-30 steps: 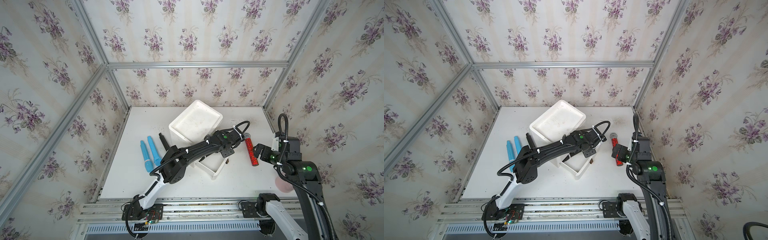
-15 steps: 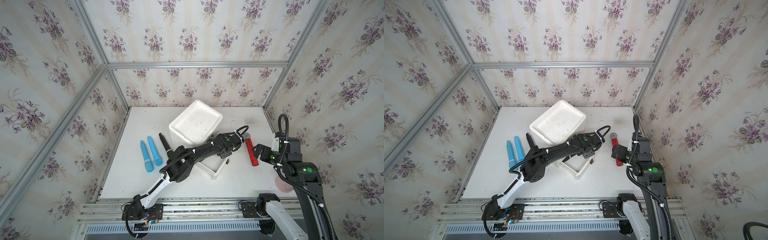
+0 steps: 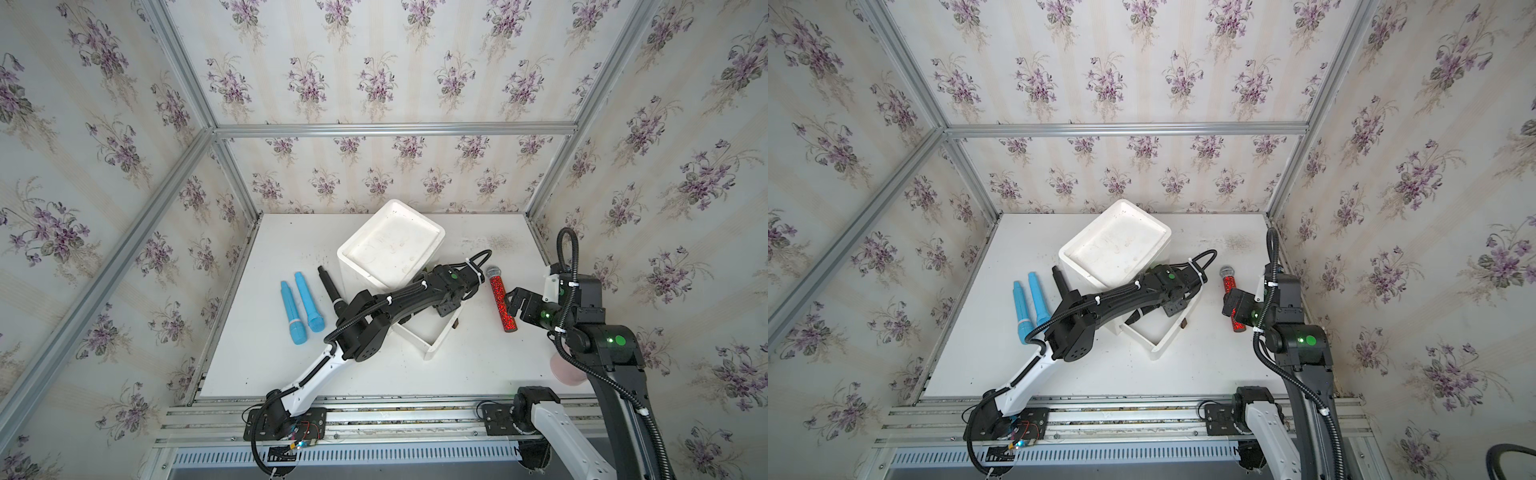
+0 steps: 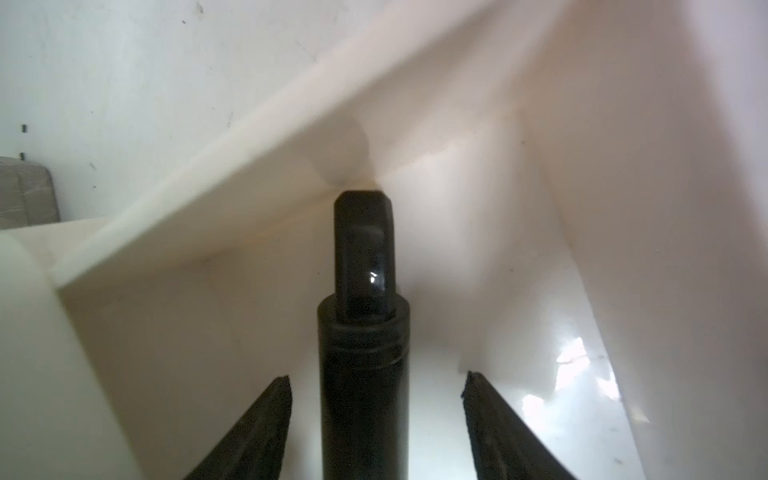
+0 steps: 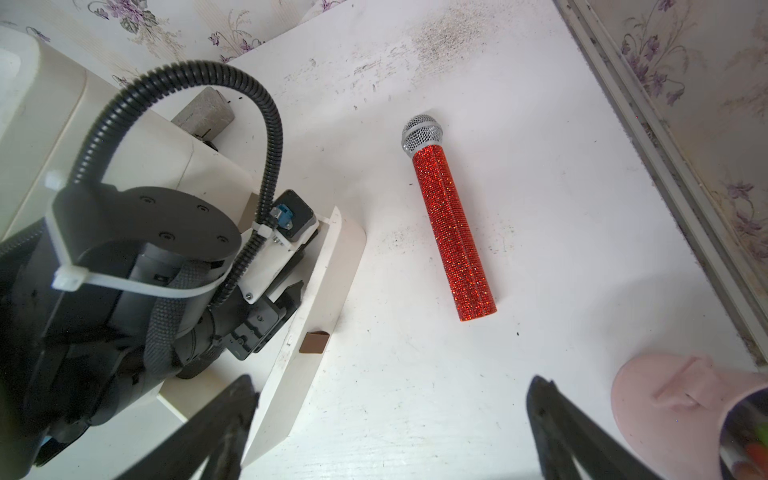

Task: Take the microphone out of the drawer
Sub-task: Pick up the microphone from the drawer.

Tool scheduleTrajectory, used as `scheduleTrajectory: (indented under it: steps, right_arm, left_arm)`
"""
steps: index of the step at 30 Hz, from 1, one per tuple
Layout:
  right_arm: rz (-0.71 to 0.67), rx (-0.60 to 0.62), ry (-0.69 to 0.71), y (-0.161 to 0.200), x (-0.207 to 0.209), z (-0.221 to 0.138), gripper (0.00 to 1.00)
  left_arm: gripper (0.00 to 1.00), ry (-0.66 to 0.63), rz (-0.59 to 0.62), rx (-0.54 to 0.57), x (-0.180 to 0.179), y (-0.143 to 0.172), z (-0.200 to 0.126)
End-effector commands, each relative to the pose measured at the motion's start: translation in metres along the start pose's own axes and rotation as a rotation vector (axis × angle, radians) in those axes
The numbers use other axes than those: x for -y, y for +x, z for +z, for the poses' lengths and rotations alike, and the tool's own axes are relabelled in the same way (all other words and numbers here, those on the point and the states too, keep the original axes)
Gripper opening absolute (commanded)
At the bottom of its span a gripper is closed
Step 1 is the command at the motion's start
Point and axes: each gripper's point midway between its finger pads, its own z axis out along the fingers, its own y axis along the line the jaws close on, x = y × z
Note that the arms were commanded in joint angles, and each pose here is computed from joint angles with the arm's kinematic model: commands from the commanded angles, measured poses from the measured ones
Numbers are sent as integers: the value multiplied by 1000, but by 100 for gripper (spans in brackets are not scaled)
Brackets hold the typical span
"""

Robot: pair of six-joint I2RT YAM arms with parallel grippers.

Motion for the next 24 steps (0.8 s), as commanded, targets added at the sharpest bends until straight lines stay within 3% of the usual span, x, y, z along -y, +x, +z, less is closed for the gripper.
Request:
scheduleTrajectory:
  steps: [1, 5, 8, 13, 24]
  right_arm:
    - [-3, 24, -12, -7, -3, -1, 100]
    - [-5, 29, -15, -9, -4, -1, 100]
    - [-5, 33, -18, -10, -5, -2, 100]
    - [-5, 40, -18, -11, -5, -3, 100]
    - [-5, 46, -25, -11, -6, -2, 100]
  left_arm:
    - [65, 187, 73, -142, 38, 36, 10]
    - [56, 219, 72, -189, 40, 48, 13]
    - [56, 209, 64, -196, 37, 51, 14]
    - [40, 191, 49, -189, 33, 49, 13]
    - [18, 128, 0, -71, 6, 24, -25]
